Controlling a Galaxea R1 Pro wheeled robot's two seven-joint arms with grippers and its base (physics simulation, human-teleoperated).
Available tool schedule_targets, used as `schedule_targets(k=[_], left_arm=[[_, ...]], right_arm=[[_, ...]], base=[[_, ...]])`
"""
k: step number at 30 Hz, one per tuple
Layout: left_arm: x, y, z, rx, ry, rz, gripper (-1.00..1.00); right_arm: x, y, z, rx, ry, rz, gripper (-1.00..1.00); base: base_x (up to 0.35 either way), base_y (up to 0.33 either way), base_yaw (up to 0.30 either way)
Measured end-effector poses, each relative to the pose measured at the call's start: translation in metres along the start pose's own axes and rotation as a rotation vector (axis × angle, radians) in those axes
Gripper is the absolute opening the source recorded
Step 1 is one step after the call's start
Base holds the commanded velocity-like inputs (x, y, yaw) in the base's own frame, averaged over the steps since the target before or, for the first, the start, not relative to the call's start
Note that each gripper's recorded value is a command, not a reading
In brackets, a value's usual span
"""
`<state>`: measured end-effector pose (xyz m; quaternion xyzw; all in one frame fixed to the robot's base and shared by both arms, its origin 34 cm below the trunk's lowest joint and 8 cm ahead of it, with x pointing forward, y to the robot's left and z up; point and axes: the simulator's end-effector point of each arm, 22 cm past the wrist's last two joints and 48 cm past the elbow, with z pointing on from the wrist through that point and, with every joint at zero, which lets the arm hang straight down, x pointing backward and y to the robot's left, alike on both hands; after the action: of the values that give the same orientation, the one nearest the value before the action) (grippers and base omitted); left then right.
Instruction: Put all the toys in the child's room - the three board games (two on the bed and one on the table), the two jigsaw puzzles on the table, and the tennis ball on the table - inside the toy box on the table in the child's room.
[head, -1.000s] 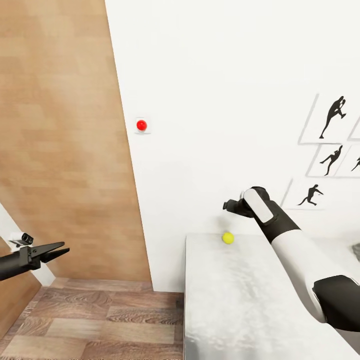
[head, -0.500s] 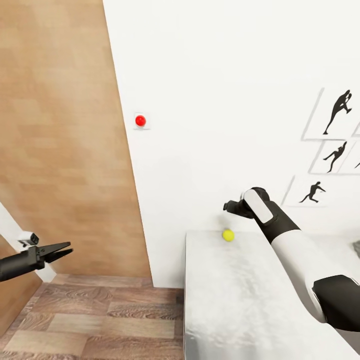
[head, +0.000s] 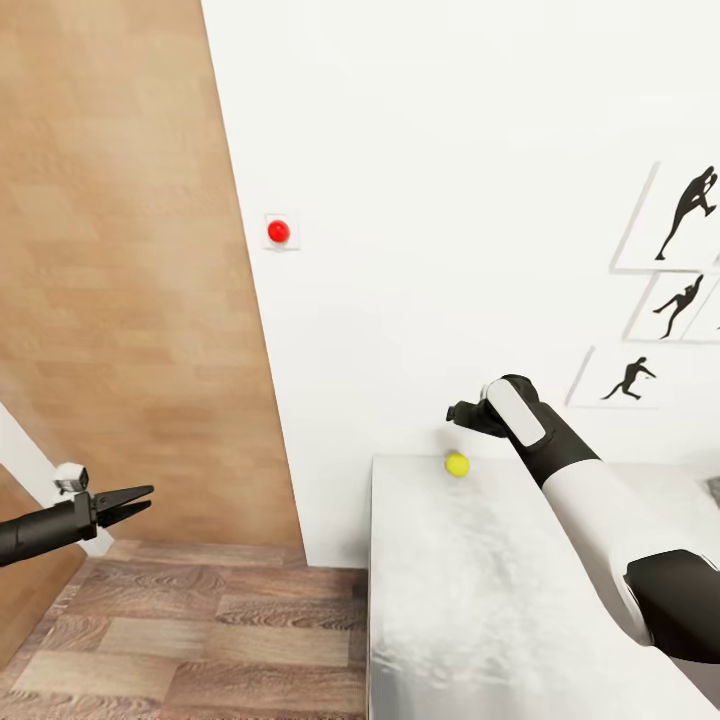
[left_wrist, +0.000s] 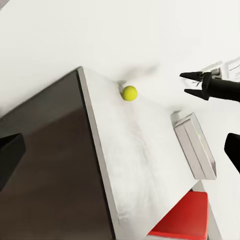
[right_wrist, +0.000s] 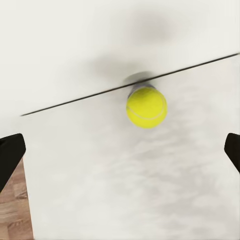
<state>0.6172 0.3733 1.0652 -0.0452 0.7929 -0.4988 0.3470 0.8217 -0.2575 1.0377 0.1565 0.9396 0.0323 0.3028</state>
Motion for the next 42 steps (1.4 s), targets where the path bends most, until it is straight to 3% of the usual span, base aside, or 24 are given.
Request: schedule_targets(k=[14, 21, 28, 42], left_arm=[[0.002, 0.027, 0.01, -0.036, -0.002, -0.024, 1.0], [0.005, 0.032, 0.013, -0.041, 0.003, -0.033, 1.0], [0.008, 0.037, 0.015, -0.045, 0.009, -0.043, 1.0], [0.014, 0.047, 0.021, -0.053, 0.022, -0.061, 1.0]], right_arm=[[-0.001, -0.026, 0.015, 0.11, -0.022, -0.068, 1.0], [-0.002, -0.027, 0.024, 0.11, -0.044, -0.048, 1.0], [0.011, -0.028, 0.04, 0.087, -0.017, -0.036, 1.0], [0.021, -0.03, 0.054, 0.089, 0.006, -0.04, 1.0]], base=[[0.0, 0.0, 0.0], [0.0, 0.0, 0.0], [0.0, 0.0, 0.0], [0.0, 0.0, 0.0]])
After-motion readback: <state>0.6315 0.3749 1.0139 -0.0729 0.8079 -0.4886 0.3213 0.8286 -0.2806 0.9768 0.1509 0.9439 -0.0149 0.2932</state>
